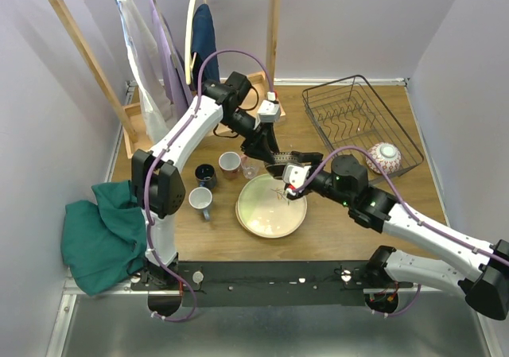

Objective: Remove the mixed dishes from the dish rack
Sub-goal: Pick up the bowl from the dish rack.

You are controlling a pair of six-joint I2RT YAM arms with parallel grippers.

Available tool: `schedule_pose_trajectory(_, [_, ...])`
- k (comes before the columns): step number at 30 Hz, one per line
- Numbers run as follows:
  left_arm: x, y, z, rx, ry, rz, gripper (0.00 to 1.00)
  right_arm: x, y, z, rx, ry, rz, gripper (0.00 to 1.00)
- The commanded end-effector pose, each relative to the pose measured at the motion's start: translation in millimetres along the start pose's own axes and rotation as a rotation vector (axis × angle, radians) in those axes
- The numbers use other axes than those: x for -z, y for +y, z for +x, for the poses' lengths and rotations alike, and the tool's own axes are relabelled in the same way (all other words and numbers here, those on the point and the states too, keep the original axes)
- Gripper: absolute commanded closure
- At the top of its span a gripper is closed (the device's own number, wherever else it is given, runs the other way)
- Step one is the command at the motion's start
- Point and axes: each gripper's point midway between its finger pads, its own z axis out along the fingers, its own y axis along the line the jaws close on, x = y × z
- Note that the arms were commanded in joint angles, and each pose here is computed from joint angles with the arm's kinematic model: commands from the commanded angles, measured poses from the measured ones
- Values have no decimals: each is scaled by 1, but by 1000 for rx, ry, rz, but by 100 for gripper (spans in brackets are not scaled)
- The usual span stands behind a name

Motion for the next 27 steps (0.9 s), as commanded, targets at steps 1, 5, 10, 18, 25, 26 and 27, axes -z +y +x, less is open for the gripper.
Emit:
schedule_pose_trajectory(1, [-4,-29,0,145,-36,93,53,4,-15,-28,47,-107,63,60])
schedule_pose_trajectory(5, [-9,-30,3,190,-47,112,65,4,-13,-24,62,-98,70,60])
schedule_pose_trajectory(10, [-14,-33,3,245,-74,139,77,4,-16,-20,88,-90,101,60])
schedule_pose_trajectory(18, [-18,-35,7,323,-85,158,62,0,-25,-15,128,-76,162,60])
schedule_pose_trajectory(25, [-24,-38,12,370,-85,181,53,-5,-32,-20,149,-91,185,60])
schedule_pose_trajectory(26, [-25,-38,13,377,-78,181,53,-5,-32,-21,153,-91,184,61])
schedule_pose_trajectory(27, [-25,-38,13,383,-78,184,56,-6,-32,-21,157,-93,185,61])
